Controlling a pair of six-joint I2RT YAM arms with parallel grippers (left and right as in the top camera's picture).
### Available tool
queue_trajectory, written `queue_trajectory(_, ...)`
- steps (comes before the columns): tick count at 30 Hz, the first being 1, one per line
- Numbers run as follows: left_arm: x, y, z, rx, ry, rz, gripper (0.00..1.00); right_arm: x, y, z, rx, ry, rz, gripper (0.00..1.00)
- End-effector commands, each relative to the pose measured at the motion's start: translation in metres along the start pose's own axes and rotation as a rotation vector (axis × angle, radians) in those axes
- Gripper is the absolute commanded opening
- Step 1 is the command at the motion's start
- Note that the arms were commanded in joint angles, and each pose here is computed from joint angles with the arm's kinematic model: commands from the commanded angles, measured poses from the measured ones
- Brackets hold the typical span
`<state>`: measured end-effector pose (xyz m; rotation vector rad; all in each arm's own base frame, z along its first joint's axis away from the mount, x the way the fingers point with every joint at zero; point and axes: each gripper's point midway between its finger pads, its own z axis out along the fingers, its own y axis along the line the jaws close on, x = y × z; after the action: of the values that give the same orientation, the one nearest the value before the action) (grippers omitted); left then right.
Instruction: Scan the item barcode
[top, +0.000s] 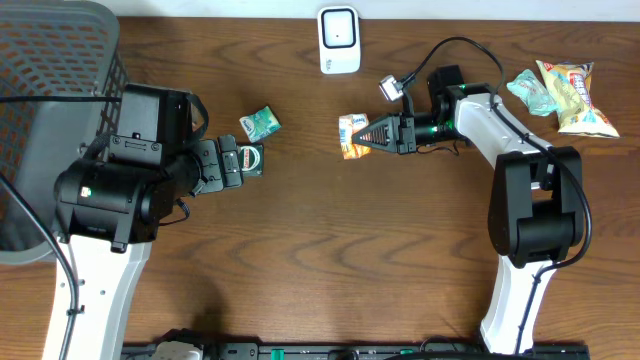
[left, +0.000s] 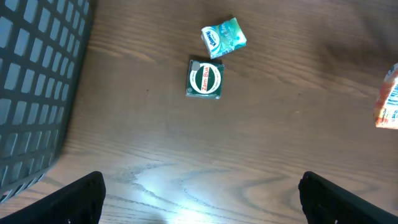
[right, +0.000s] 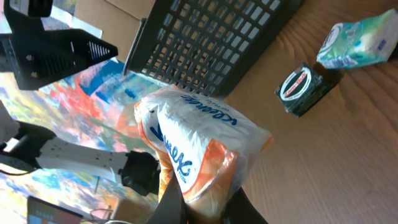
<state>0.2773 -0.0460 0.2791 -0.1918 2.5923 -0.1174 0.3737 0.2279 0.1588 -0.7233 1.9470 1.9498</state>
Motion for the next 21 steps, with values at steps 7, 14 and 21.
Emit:
queue_trajectory(7,-0.003,0.0,-0.003,-0.004,-0.014,0.002,0.98,-0.002,0.014,-0.002,-0.025,-0.02,-0.018,0.01)
queue_trajectory(14,-0.003,0.0,-0.003,-0.004,-0.014,0.002,0.98,0.006,0.02,-0.002,-0.026,-0.019,0.01,0.01)
queue_trajectory(21,-0.003,0.0,-0.003,-0.004,-0.014,0.002,0.98,0.006,0.023,-0.002,-0.027,-0.019,0.019,0.01)
